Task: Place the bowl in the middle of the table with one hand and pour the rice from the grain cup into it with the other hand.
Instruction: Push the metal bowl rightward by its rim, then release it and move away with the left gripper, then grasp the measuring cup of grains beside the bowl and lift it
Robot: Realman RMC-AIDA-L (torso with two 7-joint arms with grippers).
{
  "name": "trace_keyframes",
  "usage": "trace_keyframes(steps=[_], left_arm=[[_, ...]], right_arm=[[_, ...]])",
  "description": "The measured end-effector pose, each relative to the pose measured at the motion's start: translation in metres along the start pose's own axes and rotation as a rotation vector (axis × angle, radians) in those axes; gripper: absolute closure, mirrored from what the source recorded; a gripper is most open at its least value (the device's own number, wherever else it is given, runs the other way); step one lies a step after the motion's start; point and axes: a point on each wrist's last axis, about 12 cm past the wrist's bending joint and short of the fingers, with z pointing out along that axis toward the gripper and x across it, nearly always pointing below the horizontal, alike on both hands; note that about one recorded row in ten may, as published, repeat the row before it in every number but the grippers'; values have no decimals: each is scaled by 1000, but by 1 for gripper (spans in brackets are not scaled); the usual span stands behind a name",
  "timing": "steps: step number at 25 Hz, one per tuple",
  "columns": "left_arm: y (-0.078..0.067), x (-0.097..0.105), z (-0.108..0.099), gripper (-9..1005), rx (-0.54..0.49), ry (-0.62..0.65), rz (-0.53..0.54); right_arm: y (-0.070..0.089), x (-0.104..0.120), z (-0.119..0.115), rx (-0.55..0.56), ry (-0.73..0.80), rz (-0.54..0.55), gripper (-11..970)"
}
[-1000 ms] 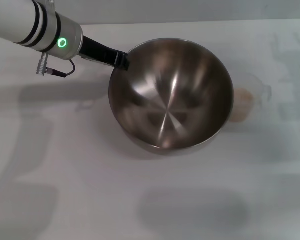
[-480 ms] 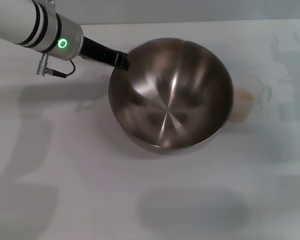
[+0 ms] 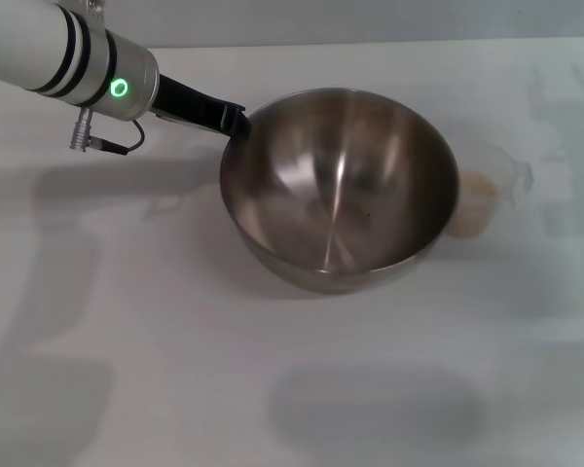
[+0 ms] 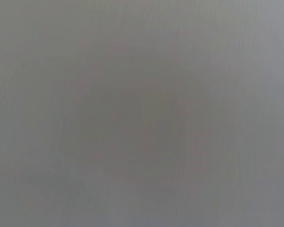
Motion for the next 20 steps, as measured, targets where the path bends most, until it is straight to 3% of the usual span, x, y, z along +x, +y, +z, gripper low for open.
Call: trace_keyframes(steps=[5,15,20], left_arm=[[0,-3,-3,895,-1,-16,1],[2,-16,-35,899,-7,-182,17],[25,-18,-58,900,-171,-396,54]], right_arm=[[0,0,0,0,-4,-1,410],[-1,1,-1,1,4,-4,410],[-2,1,0,4,4,-5,409]])
